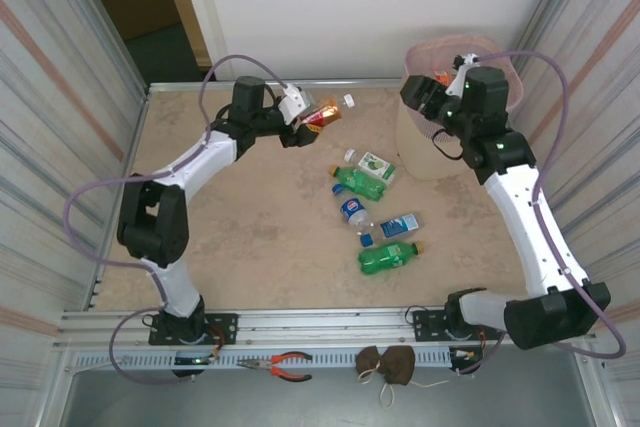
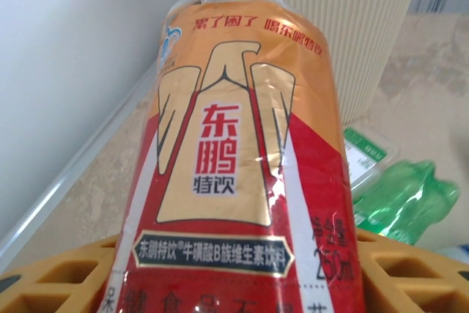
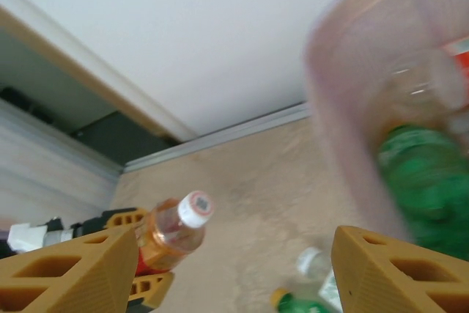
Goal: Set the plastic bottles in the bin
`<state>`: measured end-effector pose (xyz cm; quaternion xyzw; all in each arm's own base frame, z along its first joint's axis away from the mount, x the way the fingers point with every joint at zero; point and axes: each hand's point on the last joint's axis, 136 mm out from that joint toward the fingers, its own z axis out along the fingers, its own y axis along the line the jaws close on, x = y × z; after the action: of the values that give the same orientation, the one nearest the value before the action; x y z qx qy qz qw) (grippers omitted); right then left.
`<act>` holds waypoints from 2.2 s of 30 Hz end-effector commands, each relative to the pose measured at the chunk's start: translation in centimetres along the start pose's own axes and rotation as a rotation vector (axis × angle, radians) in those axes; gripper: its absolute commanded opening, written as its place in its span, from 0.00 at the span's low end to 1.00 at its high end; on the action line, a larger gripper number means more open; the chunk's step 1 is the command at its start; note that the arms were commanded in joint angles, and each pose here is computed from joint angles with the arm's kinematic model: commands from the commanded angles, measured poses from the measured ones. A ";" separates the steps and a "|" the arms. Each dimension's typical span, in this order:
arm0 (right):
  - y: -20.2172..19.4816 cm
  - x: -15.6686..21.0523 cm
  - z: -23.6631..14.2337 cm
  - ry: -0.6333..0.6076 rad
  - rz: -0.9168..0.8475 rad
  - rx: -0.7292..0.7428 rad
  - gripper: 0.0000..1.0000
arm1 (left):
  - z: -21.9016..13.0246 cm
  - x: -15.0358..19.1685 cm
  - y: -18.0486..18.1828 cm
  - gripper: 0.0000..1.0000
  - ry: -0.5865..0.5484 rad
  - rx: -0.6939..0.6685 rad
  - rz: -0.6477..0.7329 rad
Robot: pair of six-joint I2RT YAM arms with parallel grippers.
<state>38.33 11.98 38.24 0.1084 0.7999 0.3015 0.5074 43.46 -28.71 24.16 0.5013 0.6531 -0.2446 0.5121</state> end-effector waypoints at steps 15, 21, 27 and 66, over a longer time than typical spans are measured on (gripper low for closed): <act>8.9 4.6 1.3 0.124 0.181 -0.283 0.68 | -5.8 -9.2 -7.3 0.56 -0.175 0.060 -0.084; 9.1 5.6 1.8 0.152 0.243 -0.297 0.60 | -5.9 -9.7 -8.6 0.56 -0.182 0.076 -0.085; 8.9 6.2 1.9 0.161 0.280 -0.293 0.50 | -5.9 -9.9 -9.2 0.55 -0.188 0.084 -0.090; 4.6 -2.0 -2.0 -0.066 0.155 -0.140 0.29 | -9.9 -10.8 -11.4 0.81 -0.255 0.075 -0.110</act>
<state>37.63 16.09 40.14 0.1531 0.7647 0.4099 0.4730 29.50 -29.34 34.65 0.4515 0.6058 -0.3524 0.5523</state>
